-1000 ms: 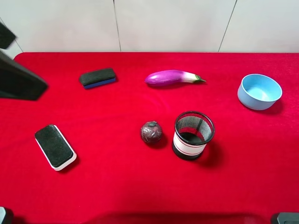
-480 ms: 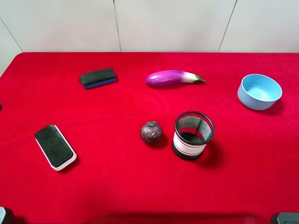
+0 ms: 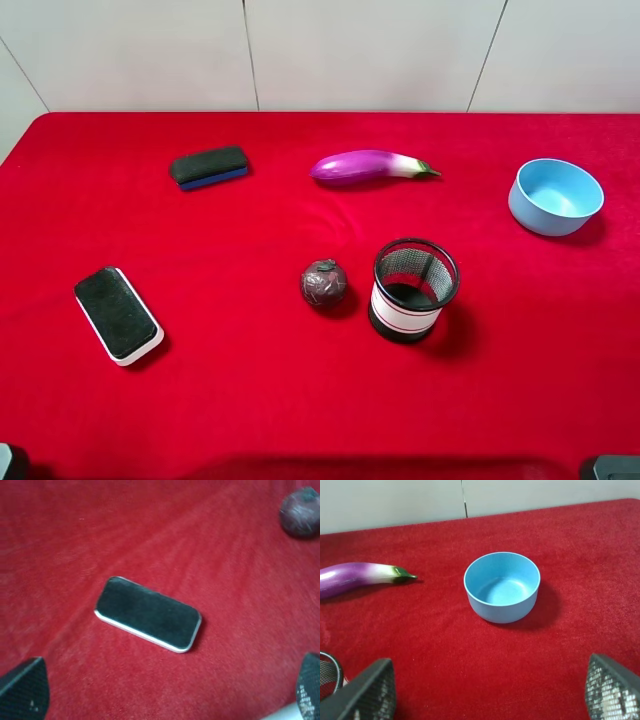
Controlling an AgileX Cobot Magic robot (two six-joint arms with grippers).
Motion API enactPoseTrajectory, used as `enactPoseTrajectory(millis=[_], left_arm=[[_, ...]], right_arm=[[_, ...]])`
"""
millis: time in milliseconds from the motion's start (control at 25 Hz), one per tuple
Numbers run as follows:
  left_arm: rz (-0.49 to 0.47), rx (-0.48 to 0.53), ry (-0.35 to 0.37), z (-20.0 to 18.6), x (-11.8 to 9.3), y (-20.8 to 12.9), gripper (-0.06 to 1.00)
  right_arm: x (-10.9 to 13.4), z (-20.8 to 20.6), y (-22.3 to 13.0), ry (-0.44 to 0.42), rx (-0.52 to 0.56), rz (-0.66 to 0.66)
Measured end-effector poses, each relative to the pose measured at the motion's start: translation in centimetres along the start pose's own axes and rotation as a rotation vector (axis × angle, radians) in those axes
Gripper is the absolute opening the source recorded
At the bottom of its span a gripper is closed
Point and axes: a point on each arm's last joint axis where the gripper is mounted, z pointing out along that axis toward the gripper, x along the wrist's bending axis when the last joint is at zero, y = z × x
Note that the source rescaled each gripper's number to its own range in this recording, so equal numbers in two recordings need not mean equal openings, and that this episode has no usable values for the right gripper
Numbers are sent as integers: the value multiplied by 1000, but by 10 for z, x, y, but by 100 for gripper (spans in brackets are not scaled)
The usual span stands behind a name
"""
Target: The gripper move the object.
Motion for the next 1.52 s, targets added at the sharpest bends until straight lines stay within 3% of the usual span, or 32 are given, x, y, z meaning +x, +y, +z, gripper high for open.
enactPoseTrajectory(millis=[520,800,1520], left_arm=[[-179,-184,221,0,2,-61,97],[-179,-279,237,-3,-3,-74,97],[-172,-279,229,-3,-4,-74,97]], right_arm=[[0,0,0,0,0,0],[0,0,0,0,0,0],[0,0,0,1,-1,0]])
